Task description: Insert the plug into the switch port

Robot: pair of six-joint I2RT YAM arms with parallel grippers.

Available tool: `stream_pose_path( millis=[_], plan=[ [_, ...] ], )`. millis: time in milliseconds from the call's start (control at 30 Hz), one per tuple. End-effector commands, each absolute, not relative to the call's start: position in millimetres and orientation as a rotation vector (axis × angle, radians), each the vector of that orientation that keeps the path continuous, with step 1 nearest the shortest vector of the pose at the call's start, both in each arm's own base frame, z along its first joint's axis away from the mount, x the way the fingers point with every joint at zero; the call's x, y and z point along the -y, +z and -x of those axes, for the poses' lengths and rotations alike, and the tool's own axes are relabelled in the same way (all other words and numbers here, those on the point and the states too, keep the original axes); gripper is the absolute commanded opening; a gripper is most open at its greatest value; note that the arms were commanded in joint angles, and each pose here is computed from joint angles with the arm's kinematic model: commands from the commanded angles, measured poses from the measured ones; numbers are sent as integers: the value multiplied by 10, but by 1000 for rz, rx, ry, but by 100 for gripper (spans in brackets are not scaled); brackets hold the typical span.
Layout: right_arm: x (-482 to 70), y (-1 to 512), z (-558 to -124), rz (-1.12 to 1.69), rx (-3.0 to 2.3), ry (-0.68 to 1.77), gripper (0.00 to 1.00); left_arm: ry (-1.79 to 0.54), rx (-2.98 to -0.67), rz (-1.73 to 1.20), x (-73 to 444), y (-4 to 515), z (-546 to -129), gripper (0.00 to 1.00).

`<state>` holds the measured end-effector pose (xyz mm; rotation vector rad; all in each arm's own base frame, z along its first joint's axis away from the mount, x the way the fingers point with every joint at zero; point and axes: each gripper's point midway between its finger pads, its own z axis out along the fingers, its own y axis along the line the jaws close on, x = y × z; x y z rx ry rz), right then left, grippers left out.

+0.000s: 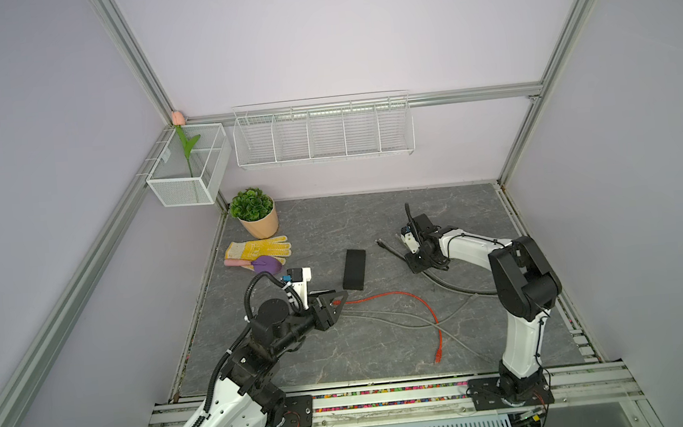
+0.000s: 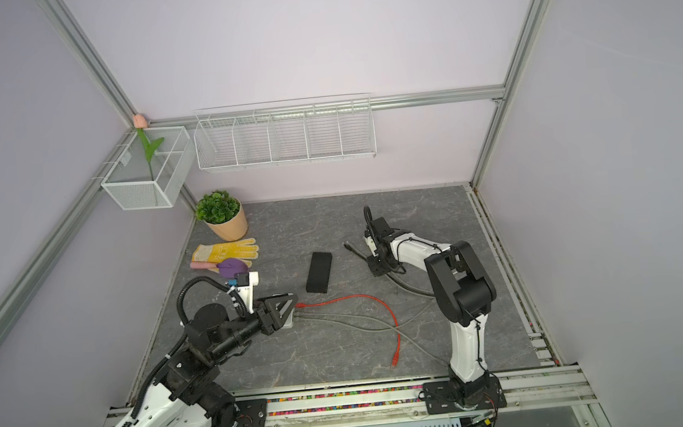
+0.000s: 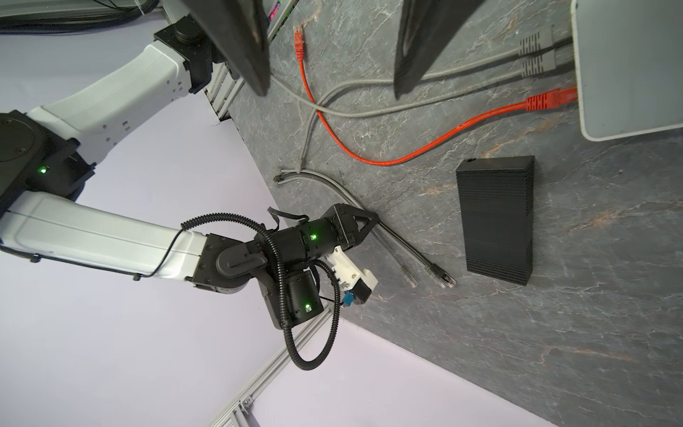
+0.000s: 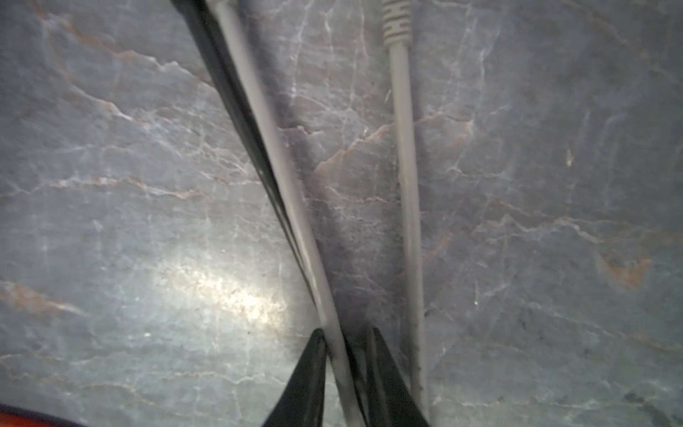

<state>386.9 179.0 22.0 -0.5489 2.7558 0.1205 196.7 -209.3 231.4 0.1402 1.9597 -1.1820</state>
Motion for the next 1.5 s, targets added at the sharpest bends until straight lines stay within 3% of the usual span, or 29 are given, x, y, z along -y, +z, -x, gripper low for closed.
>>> stream_pose_path(
  millis=[0, 267, 600, 767, 900, 1467],
  plan=[
    [-1770, 230, -3820, 531, -2772, 137, 16, -1173, -1903, -115, 2111, 2521, -2070, 54],
    [-1929, 434, -3822, 572, -2714, 134, 12, -1153, -1889, -181, 2236, 2563, -2177, 54],
    [-2014, 564, -3777, 602, -2688, 114, 16, -1110, -1879, -248, 2319, 2528, -2262, 54],
    [-2000, 533, -3771, 607, -2696, 94, 11, -1117, -1842, -225, 2292, 2507, -2271, 54],
    [-2014, 535, -3768, 610, -2697, 97, 19, -1108, -1855, -226, 2281, 2451, -2265, 55],
    [-2057, 304, -3661, 633, -2768, 136, 21, -1124, -1833, -223, 2249, 2462, -2214, 55]
  ],
)
